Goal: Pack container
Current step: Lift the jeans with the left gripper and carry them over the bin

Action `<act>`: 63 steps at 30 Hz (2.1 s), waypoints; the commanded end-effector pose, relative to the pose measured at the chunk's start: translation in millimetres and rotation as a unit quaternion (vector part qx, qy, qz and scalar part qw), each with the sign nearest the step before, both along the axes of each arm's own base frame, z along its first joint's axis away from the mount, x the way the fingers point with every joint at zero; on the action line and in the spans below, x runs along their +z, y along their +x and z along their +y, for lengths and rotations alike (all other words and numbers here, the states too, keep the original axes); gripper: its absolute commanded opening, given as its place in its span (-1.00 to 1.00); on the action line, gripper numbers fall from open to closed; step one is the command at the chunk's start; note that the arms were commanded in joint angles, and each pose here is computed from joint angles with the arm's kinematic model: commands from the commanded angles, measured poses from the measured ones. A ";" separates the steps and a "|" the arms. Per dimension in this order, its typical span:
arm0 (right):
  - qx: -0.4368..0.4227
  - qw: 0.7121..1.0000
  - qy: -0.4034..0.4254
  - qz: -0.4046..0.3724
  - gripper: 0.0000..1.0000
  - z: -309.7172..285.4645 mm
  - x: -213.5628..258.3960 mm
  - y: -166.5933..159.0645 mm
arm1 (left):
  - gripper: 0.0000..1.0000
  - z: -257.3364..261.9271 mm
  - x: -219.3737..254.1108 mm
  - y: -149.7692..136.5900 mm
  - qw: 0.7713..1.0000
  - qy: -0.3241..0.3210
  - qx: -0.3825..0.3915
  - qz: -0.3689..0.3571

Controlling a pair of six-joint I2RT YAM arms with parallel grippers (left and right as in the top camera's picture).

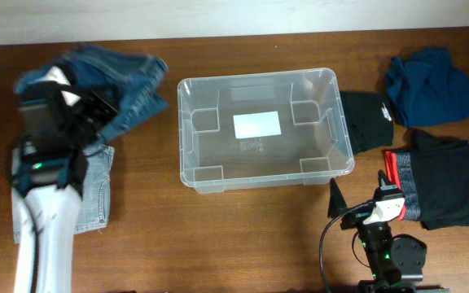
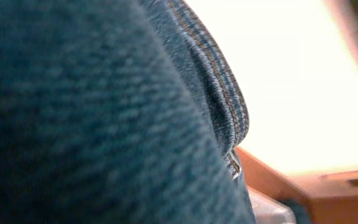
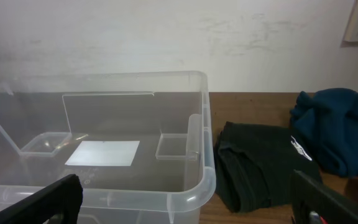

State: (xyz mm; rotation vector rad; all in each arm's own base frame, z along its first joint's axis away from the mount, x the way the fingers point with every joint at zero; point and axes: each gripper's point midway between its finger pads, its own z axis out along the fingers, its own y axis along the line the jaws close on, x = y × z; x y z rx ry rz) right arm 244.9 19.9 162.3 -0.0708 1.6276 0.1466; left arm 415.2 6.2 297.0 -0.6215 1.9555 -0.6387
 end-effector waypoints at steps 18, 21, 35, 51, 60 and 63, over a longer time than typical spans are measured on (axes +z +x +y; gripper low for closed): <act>0.011 1.000 -0.003 0.000 0.97 4.1 -1.5 -0.8 | -0.99 -200.4 150.4 6.1 0.876 0.003 -0.404 -0.263; 0.011 1.000 -0.003 0.000 0.97 4.1 -1.6 -0.8 | -0.99 -235.5 131.1 11.2 0.847 -0.011 -0.458 -0.269; 0.011 1.000 -0.003 0.000 0.97 4.1 -1.5 -0.8 | -0.99 -381.4 20.3 -22.0 0.741 -0.056 -0.629 -0.227; 0.011 1.000 -0.003 0.000 0.97 4.1 -1.5 -0.8 | -0.99 -352.7 -131.6 -9.9 0.819 0.070 -0.570 0.027; 0.011 1.000 -0.003 0.000 0.97 4.1 -1.5 -0.8 | -0.99 -275.5 -197.5 4.5 0.853 0.243 -0.424 0.183; 0.011 1.000 -0.003 0.000 0.97 4.1 -1.5 -0.8 | -0.97 -259.5 -203.1 8.3 0.853 0.278 -0.395 0.200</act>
